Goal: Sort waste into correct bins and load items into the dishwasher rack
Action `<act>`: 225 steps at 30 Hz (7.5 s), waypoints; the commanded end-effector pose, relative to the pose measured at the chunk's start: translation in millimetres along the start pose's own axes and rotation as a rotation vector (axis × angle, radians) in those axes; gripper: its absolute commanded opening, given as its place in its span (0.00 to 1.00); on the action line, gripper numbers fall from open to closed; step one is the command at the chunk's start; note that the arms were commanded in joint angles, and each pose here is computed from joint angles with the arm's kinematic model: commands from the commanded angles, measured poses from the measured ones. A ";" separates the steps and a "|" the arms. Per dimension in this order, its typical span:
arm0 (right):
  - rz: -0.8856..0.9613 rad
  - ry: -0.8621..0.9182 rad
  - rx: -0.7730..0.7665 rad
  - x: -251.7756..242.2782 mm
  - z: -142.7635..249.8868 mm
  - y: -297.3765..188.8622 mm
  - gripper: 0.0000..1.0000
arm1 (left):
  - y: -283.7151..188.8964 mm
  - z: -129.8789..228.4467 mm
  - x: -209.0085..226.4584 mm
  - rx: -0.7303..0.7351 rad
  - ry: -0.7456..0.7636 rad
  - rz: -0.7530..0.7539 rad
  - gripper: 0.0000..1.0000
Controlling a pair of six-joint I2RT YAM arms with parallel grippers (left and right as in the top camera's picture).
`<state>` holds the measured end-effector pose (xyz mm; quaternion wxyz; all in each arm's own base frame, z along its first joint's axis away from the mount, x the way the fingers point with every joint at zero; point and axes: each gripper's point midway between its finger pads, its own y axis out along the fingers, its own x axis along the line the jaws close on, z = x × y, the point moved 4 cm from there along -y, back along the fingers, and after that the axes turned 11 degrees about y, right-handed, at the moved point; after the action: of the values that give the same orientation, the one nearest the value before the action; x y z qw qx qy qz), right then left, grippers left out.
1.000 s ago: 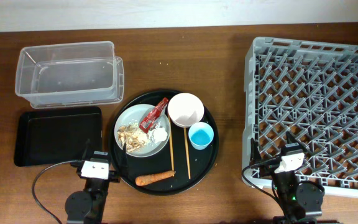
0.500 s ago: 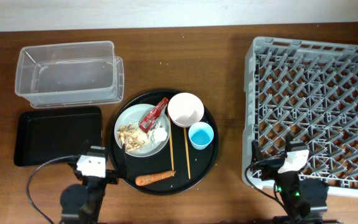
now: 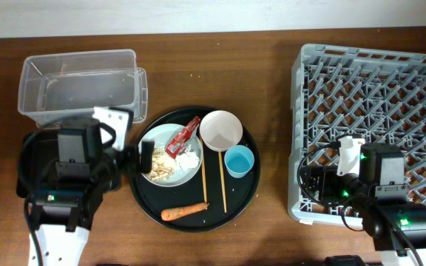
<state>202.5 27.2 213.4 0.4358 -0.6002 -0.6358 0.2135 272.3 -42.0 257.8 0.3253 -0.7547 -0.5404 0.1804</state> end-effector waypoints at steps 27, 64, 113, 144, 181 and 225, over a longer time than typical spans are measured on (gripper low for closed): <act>-0.013 0.010 -0.015 3.2 -5.8 -6.1 0.98 | 227.2 63.6 -75.2 0.365 0.283 0.093 0.47; -0.012 0.010 -0.011 2.9 -5.1 -6.1 0.98 | 224.2 40.1 -60.9 0.321 0.285 -0.032 0.00; -0.009 0.013 0.000 2.4 -2.8 -6.0 0.98 | 177.4 91.6 -93.4 0.435 0.097 0.363 0.71; -0.008 0.013 0.004 2.1 -1.9 -6.0 0.98 | 98.8 -91.6 79.1 -0.216 -0.019 -0.363 0.00; 0.247 0.215 0.001 -32.9 7.5 -10.4 0.98 | 163.2 36.4 -194.5 0.470 0.301 0.467 0.12; -1.152 -0.380 -0.045 125.9 -56.7 -7.9 0.73 | 53.4 -88.8 -182.6 0.110 -0.157 1.489 0.00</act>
<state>257.6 129.6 282.1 0.3550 -0.1321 -0.9248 0.0361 303.5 -249.9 255.1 0.1276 -0.8818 0.0893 0.4451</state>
